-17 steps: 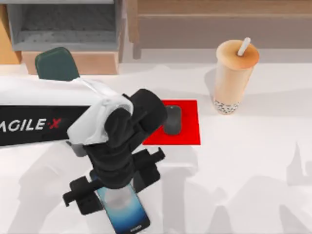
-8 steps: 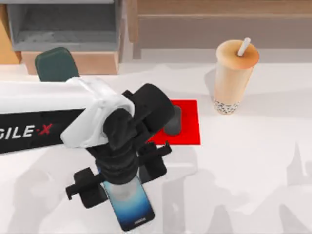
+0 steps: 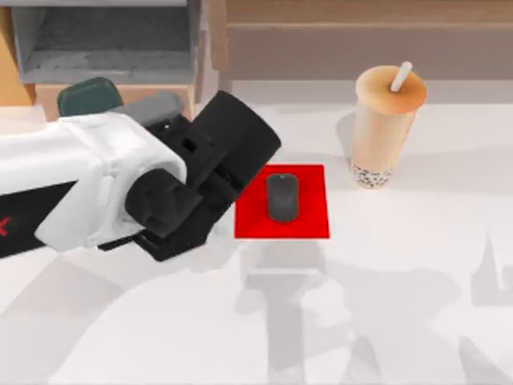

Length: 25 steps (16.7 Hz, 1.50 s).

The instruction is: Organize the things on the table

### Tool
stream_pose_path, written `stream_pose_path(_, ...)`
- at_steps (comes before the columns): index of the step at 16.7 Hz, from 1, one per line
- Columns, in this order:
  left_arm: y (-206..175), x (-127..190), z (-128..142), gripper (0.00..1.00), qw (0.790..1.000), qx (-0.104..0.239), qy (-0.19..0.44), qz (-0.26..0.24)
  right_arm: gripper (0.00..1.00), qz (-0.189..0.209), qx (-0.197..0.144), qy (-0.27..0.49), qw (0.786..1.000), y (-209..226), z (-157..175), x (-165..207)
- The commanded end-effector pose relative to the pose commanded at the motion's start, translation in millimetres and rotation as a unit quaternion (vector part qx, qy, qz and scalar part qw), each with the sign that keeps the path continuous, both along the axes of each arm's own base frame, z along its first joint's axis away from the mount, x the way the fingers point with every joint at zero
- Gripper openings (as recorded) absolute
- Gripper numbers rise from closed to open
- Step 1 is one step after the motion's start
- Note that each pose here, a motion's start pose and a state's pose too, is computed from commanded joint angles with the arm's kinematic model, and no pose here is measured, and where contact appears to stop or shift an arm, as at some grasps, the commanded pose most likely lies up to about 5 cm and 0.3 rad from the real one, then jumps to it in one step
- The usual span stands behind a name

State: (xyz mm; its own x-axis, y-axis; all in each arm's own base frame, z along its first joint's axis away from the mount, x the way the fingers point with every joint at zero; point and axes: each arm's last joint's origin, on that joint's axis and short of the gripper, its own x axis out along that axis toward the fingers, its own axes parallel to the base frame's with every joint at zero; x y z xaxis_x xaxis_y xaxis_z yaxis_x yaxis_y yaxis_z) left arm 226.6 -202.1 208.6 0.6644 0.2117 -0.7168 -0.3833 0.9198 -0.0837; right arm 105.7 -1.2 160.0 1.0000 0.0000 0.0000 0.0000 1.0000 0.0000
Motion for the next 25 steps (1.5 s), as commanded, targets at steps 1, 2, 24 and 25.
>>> stream_pose_path(1, 2, 4, 3, 0.0, 0.999, 0.026, -0.028, 0.013, 1.0, 0.0, 0.0, 0.0, 1.0, 0, 0, 0)
stream_pose_path(2, 5, 9, 4, 0.0, 0.997, 0.053, -0.049, 0.025, 1.0, 0.0, 0.0, 0.0, 1.0, 0, 0, 0)
stream_pose_path(24, -6, 34, 35, 0.0, 0.98, 0.115, -0.16, -0.026, 1.0, 0.0, 0.0, 0.0, 1.0, 0, 0, 0)
stream_pose_path(25, 4, 37, 28, 0.0, 0.981, 0.123, -0.151, -0.011, 1.0, 0.0, 0.0, 0.0, 1.0, 0, 0, 0)
